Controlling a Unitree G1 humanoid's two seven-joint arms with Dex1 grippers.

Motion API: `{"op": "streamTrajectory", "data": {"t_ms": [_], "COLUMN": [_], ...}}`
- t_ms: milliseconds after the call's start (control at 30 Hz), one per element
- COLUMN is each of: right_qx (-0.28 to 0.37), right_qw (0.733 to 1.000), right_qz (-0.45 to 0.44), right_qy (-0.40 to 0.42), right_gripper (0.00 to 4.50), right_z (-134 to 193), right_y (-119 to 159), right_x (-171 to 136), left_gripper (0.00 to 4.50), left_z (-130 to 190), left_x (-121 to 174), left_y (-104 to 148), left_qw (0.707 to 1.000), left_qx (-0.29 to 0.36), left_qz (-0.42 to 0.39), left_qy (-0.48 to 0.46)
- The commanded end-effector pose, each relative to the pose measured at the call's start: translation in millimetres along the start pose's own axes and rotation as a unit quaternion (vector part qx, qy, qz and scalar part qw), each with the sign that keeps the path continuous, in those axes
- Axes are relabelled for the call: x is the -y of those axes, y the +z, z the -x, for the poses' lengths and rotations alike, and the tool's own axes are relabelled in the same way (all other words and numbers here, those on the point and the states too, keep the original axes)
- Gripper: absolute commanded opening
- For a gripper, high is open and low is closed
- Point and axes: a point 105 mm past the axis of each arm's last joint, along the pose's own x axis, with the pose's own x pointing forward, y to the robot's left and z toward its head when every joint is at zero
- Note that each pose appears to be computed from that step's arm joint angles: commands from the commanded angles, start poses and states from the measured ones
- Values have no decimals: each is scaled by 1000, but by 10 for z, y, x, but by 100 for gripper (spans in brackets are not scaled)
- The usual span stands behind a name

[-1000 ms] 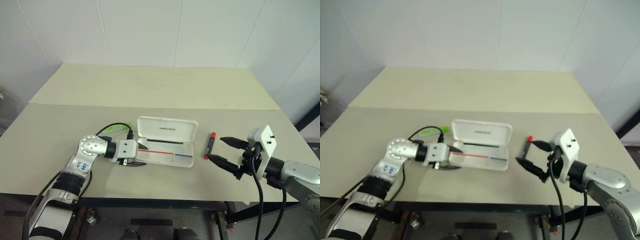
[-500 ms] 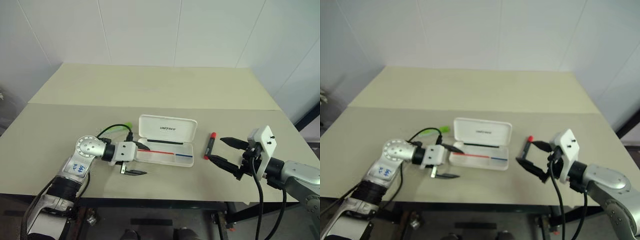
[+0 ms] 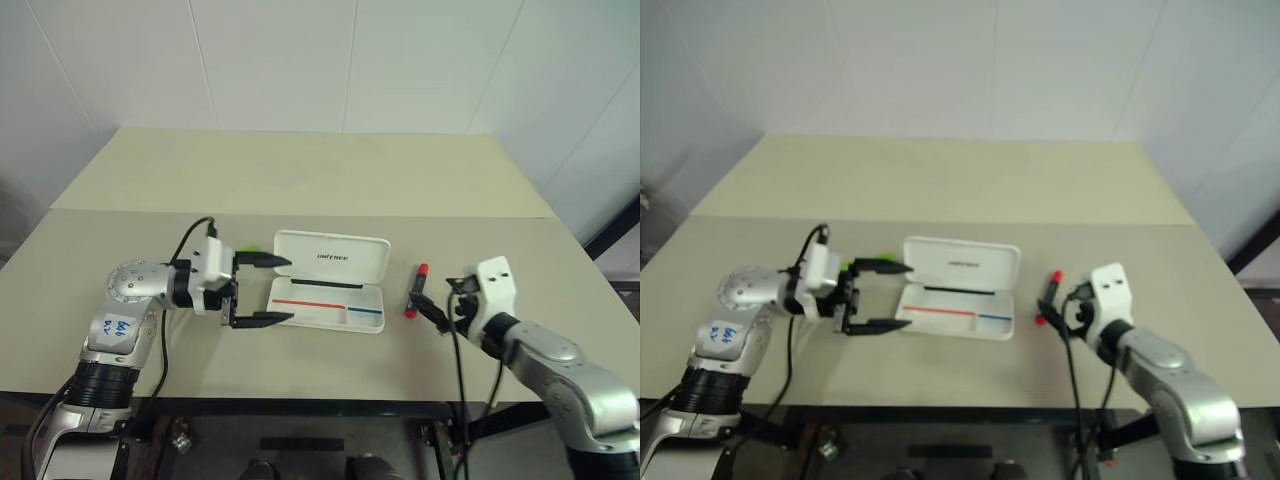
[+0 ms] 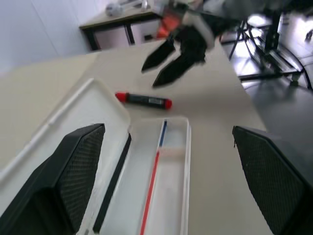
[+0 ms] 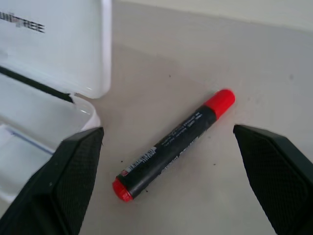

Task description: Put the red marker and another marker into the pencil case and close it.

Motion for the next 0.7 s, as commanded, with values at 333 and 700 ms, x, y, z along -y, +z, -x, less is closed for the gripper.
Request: {"op": "streamTrajectory", "data": {"t_ms": [333, 700], "right_qx": [-33, -73], "right_qw": [991, 986], "right_qz": [-35, -66], "right_qy": [-129, -137], "right_gripper": [450, 380], "right_z": [-285, -329], "right_y": [-170, -414], "right_x": [213, 156], "left_gripper": [449, 450], "left_z": [539, 939], "left_x": [-57, -140], "left_y": [-137, -164], "left_qw": [998, 995], "left_qx": [-32, -36], "left_qz": [32, 39], "left_qy": [34, 80]}}
